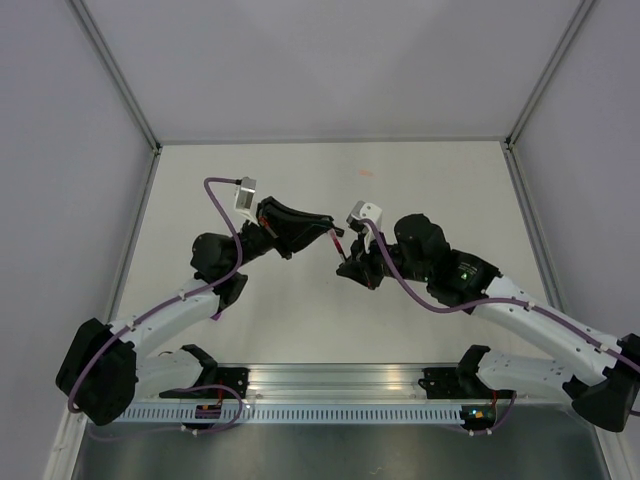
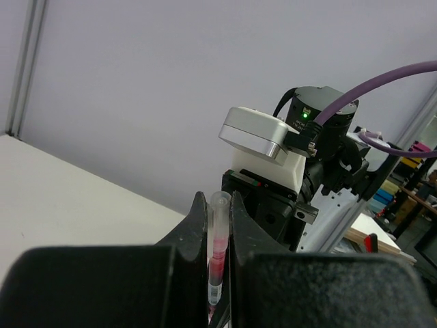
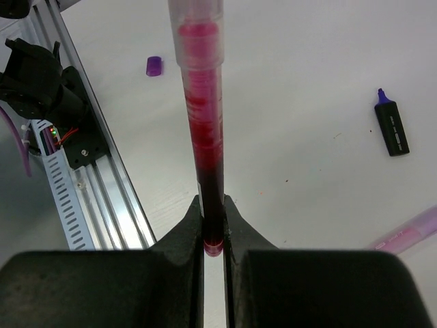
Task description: Insert the pens into the pen caps
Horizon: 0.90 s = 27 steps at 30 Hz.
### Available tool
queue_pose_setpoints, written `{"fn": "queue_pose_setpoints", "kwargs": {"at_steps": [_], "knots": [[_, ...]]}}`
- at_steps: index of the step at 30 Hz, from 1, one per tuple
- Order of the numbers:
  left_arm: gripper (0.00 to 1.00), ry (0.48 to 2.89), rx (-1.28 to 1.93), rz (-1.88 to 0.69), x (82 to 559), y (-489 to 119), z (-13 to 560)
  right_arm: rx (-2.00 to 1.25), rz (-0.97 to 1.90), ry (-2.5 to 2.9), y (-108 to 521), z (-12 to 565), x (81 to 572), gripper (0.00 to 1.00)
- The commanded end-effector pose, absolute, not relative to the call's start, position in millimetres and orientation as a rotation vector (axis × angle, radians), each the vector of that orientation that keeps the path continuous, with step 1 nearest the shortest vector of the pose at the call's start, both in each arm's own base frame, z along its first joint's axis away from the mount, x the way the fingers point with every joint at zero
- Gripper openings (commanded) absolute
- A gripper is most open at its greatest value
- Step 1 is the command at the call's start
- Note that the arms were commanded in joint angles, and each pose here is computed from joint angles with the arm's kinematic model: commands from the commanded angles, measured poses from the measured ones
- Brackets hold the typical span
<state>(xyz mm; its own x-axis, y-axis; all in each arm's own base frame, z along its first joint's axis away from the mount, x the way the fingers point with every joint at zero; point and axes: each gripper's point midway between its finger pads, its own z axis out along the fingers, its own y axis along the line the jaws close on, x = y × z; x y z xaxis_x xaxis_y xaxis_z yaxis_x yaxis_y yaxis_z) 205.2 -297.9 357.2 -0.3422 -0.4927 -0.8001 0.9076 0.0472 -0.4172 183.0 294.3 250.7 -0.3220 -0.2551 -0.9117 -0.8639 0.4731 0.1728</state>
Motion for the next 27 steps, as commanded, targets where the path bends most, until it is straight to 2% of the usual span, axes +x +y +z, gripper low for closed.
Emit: {"fn": "queue_pose_setpoints", "kwargs": {"at_steps": [1,6,14,22,25,26,27], "knots": [[0.02,1.541,0.757,-1.756,151,-322,259,-0.574,0.926,1.171,288,481,225,0.00],[0.02,1.562,0.748,-1.726,155,-326,250,-0.540,0.950,1.180,287,488,235,0.00],[0.02,1.548,0.600,-1.617,174,-318,276,-0.629,1.023,1.373,302,387,226,0.00],[0.02,1.589,0.595,-1.586,181,-321,281,-0.511,0.877,1.600,278,316,243,0.00],[0.29,1.618,0.594,-1.507,189,-318,281,-0.399,0.809,1.766,269,275,255,0.00],[0.44,1.669,0.558,-1.453,193,-313,274,-0.377,0.808,1.852,268,256,251,0.00],[0.52,1.674,0.545,-1.415,196,-309,274,-0.356,0.776,1.911,266,237,255,0.00]]}}
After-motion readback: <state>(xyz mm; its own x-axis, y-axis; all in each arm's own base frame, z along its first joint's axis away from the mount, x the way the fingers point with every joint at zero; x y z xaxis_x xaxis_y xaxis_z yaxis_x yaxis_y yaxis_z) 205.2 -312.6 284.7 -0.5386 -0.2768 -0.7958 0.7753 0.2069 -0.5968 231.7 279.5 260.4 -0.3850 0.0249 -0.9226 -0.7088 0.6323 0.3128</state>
